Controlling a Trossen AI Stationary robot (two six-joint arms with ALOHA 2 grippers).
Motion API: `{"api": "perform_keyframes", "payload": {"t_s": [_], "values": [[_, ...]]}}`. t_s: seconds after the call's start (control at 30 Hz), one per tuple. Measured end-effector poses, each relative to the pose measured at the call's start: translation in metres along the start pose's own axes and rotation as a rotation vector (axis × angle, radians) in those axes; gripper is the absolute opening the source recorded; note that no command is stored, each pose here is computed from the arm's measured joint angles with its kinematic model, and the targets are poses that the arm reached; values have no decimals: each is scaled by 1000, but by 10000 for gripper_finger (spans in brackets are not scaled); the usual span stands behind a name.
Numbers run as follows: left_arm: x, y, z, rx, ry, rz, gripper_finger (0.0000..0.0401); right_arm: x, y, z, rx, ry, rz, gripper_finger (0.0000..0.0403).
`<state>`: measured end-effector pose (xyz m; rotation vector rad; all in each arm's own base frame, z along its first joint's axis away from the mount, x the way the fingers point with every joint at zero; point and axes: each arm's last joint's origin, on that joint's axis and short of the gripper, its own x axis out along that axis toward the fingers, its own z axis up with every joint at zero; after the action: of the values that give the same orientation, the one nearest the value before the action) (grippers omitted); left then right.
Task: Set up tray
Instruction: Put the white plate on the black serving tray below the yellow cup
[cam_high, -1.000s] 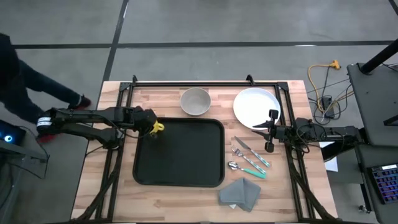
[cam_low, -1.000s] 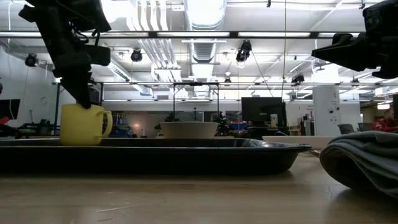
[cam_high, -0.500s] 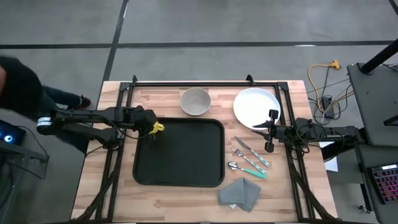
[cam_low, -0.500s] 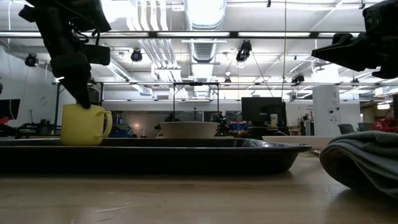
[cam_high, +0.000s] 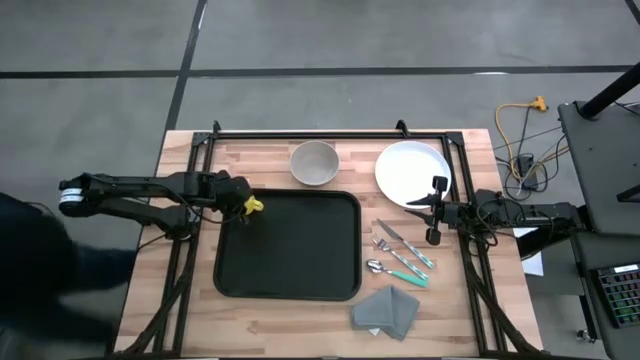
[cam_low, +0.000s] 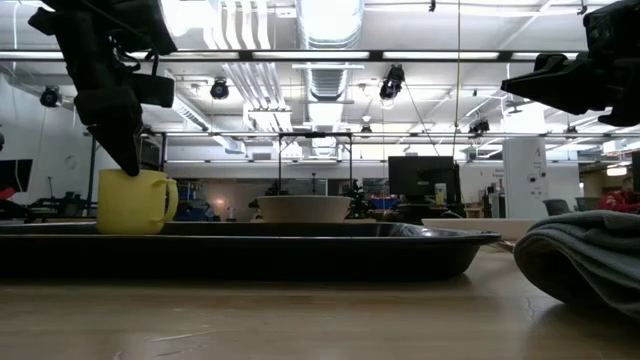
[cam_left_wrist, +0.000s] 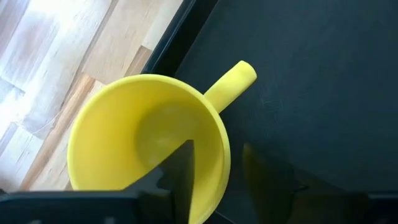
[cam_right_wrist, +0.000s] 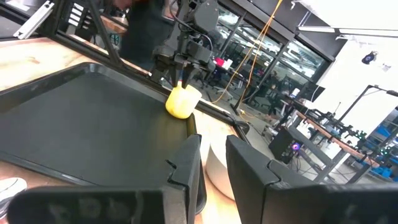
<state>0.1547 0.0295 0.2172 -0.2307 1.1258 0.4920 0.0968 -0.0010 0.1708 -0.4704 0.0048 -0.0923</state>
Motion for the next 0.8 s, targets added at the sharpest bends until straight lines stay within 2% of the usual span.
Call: {"api": "perform_keyframes", "payload": {"t_s": [0.4, 0.8], "values": [[0, 0, -1, -52, 15, 5, 170, 0, 0, 0, 0, 0, -1, 68], [-5, 0, 3, -56, -4, -1, 251, 0, 0, 0, 0, 1, 0, 68]]}}
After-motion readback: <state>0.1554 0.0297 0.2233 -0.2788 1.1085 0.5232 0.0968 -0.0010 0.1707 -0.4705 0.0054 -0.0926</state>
